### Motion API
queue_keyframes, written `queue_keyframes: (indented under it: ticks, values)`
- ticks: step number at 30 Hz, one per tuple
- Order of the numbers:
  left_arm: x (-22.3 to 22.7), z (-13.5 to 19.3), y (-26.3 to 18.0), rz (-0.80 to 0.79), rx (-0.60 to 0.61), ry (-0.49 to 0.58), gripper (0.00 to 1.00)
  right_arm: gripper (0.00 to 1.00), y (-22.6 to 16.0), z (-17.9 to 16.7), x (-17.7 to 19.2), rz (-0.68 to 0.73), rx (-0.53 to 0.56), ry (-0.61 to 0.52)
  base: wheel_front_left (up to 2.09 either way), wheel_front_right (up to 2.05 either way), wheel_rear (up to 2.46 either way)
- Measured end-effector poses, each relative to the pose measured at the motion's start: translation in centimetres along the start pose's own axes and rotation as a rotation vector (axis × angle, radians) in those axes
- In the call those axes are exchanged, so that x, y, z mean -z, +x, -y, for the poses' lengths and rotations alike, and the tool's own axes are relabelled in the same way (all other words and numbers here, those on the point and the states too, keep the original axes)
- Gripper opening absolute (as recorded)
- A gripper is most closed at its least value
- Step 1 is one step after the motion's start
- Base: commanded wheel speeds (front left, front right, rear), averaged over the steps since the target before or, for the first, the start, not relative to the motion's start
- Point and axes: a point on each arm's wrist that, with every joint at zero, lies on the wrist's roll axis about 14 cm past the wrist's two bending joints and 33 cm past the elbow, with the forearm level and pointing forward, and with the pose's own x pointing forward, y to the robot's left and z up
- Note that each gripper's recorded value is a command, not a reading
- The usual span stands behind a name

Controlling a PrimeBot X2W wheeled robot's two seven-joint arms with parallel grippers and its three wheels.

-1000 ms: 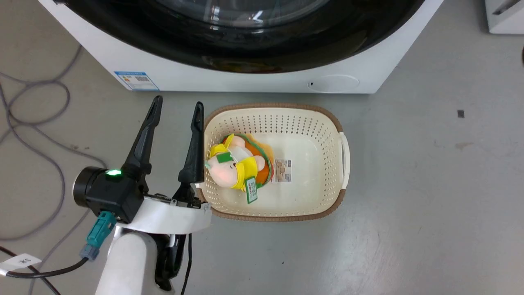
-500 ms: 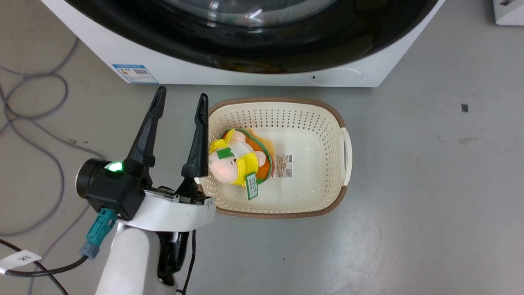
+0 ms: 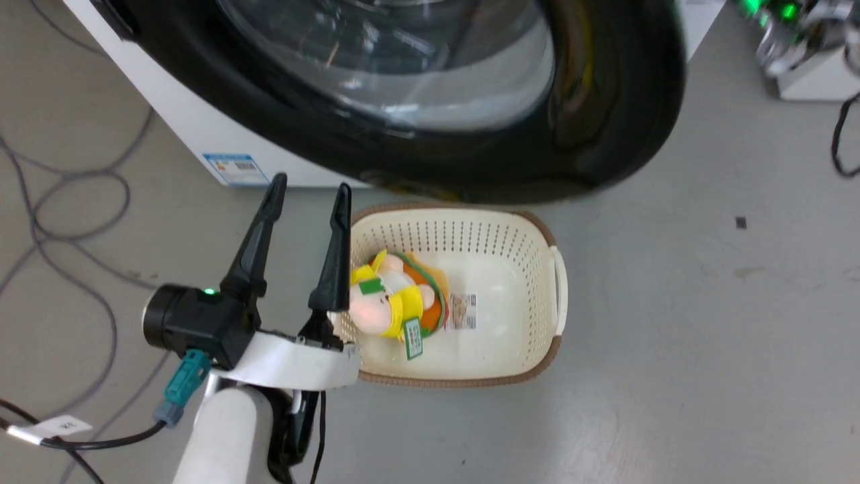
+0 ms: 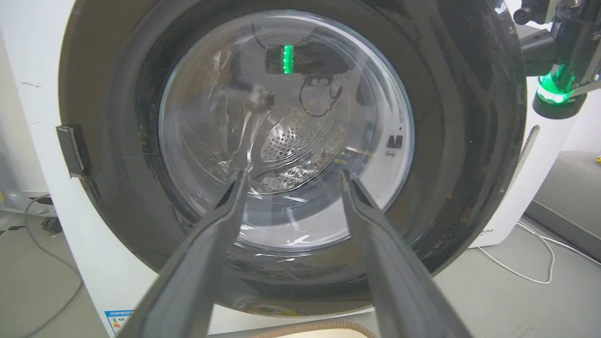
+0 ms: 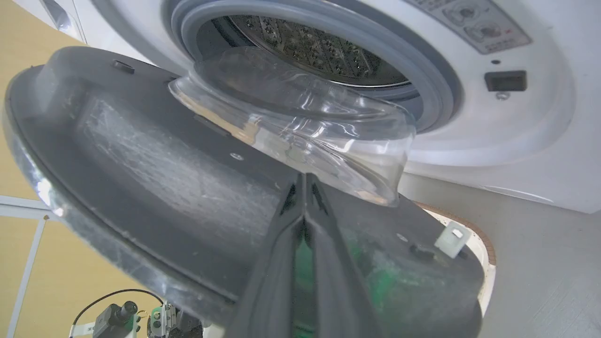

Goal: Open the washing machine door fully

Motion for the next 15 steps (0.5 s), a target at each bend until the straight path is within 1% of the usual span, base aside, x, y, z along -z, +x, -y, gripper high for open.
queue_keyframes:
  ticks: [7, 10, 11, 13, 15]
  values:
    - [-0.8, 0.3, -1.9, -0.008, -0.008, 0.009, 1.0, 0.0, -1.7, -1.5, 3.5, -0.056, -0.047, 0.014, 0.0, 0.0, 0.0]
    - [-1.1, 0.3, -2.9, -0.014, -0.018, 0.019, 1.0, 0.0, -2.3, -2.2, 5.2, -0.08, -0.071, 0.02, 0.0, 0.0, 0.0]
    - [-1.3, 0.3, -3.6, -0.018, -0.023, 0.024, 1.0, 0.0, -2.8, -2.7, 6.2, -0.092, -0.086, 0.025, 0.0, 0.0, 0.0]
    - [-1.4, 0.3, -4.0, -0.02, -0.024, 0.03, 1.0, 0.0, -3.0, -3.0, 6.8, -0.097, -0.095, 0.027, 0.0, 0.0, 0.0]
    - [-1.6, 0.3, -5.1, -0.027, -0.03, 0.047, 1.0, 0.0, -3.7, -4.1, 8.4, -0.118, -0.126, 0.031, 0.0, 0.0, 0.0]
